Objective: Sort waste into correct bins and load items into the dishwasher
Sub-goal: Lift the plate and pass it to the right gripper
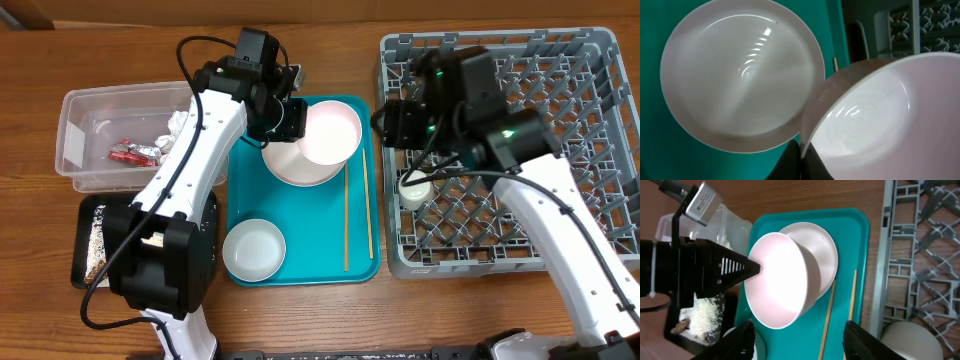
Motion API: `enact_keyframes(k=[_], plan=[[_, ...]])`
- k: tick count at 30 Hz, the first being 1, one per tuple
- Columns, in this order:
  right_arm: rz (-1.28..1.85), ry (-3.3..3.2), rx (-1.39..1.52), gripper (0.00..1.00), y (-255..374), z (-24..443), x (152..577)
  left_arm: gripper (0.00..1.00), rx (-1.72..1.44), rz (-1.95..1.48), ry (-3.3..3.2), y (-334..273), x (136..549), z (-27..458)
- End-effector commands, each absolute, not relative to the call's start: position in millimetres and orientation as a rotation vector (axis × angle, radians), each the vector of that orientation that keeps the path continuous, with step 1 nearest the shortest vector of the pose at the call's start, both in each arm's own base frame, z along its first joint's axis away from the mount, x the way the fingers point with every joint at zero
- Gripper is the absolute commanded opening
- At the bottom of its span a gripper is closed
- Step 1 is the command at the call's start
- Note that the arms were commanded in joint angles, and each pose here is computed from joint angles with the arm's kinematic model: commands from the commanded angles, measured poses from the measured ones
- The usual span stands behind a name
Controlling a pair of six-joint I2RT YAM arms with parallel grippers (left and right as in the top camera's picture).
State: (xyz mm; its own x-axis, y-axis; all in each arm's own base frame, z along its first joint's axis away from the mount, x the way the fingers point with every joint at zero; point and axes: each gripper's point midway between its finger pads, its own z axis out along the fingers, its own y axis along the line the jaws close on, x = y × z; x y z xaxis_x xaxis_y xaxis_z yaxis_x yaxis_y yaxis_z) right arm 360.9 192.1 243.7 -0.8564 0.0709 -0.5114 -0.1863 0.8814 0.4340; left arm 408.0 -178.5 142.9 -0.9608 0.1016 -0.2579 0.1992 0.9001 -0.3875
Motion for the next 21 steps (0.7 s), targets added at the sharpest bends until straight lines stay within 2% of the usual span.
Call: enact_keyframes(k=[1, 13, 16, 19, 21], plan=[[0.503, 2.520, -0.088, 0.59, 197.0, 229.7, 368.8, 0.04, 0.297, -0.657, 2.811, -191.9, 402.9, 149.4], [0.147, 2.551, -0.113, 0.58, 207.9, 168.4, 393.4, 0.04, 0.313, -0.649, 2.809, -196.8, 401.4, 149.2], [0.135, 2.544, -0.108, 0.51, 208.3, 165.1, 397.9, 0.04, 0.313, -0.649, 2.809, -196.8, 401.5, 149.2], [0.149, 2.522, -0.103, 0.38, 210.7, 168.3, 401.9, 0.04, 0.313, -0.649, 2.808, -196.9, 401.7, 149.3], [0.160, 2.506, -0.101, 0.34, 212.8, 170.8, 405.1, 0.04, 0.314, -0.649, 2.807, -197.0, 402.0, 149.4]])
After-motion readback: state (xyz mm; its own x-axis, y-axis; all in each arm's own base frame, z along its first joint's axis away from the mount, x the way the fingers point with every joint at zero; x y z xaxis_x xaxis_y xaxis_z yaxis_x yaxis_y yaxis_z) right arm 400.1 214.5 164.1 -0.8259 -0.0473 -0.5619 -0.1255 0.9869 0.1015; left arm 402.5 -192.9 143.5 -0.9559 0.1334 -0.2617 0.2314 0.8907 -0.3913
